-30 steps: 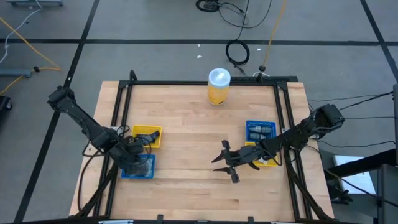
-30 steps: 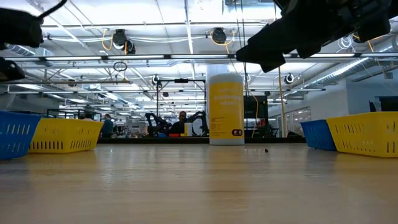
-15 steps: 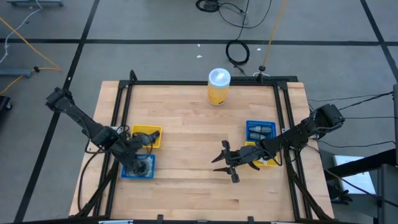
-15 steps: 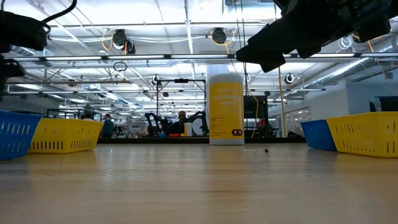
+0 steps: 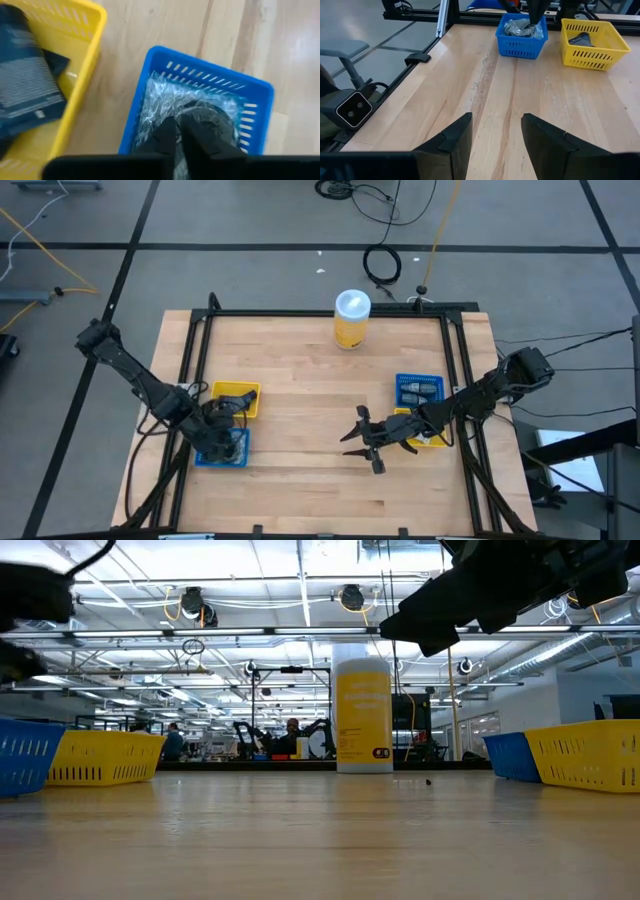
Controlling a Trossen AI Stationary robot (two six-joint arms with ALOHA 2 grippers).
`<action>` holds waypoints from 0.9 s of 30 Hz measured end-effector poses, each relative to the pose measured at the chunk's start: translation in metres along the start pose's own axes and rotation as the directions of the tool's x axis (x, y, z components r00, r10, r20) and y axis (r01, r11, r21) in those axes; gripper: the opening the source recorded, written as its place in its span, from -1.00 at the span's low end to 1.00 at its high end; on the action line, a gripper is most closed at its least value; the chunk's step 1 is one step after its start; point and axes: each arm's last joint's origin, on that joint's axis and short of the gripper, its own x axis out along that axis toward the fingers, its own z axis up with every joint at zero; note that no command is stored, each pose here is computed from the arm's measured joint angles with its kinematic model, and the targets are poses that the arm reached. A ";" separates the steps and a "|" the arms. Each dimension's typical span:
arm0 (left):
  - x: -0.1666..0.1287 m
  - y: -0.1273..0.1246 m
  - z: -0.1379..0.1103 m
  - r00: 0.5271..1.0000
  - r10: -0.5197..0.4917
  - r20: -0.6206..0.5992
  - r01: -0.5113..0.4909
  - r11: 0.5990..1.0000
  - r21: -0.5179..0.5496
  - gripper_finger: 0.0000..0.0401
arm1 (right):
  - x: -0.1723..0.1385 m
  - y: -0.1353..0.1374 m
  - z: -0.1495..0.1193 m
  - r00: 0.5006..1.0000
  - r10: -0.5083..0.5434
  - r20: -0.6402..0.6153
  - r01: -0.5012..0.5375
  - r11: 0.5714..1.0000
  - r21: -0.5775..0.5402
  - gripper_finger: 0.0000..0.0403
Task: Pick & Place Travel size toiletries
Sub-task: Put the black hairbrush into the left blue bin, then return to Home Position
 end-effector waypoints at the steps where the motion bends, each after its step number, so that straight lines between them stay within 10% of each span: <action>1: 0.005 0.001 -0.003 1.000 -0.002 -0.004 0.002 1.000 -0.005 -0.93 | 0.000 0.000 0.000 1.000 0.002 0.000 -0.002 1.000 0.000 -0.18; 8: 0.015 0.006 -0.011 0.999 -0.021 -0.038 0.021 1.000 -0.007 -0.87 | 0.000 0.000 0.000 1.000 -0.002 0.004 0.002 1.000 0.002 -0.18; 15: -0.007 -0.010 0.009 0.973 -0.142 0.184 0.113 0.981 0.160 -0.85 | -0.013 -0.002 0.010 1.000 -0.004 -0.003 0.004 0.999 0.035 -0.19; 27: -0.025 -0.020 0.050 0.711 -0.042 0.702 -0.223 0.933 0.282 -0.85 | -0.125 -0.037 -0.010 0.978 0.002 0.209 -0.016 0.998 0.066 -0.85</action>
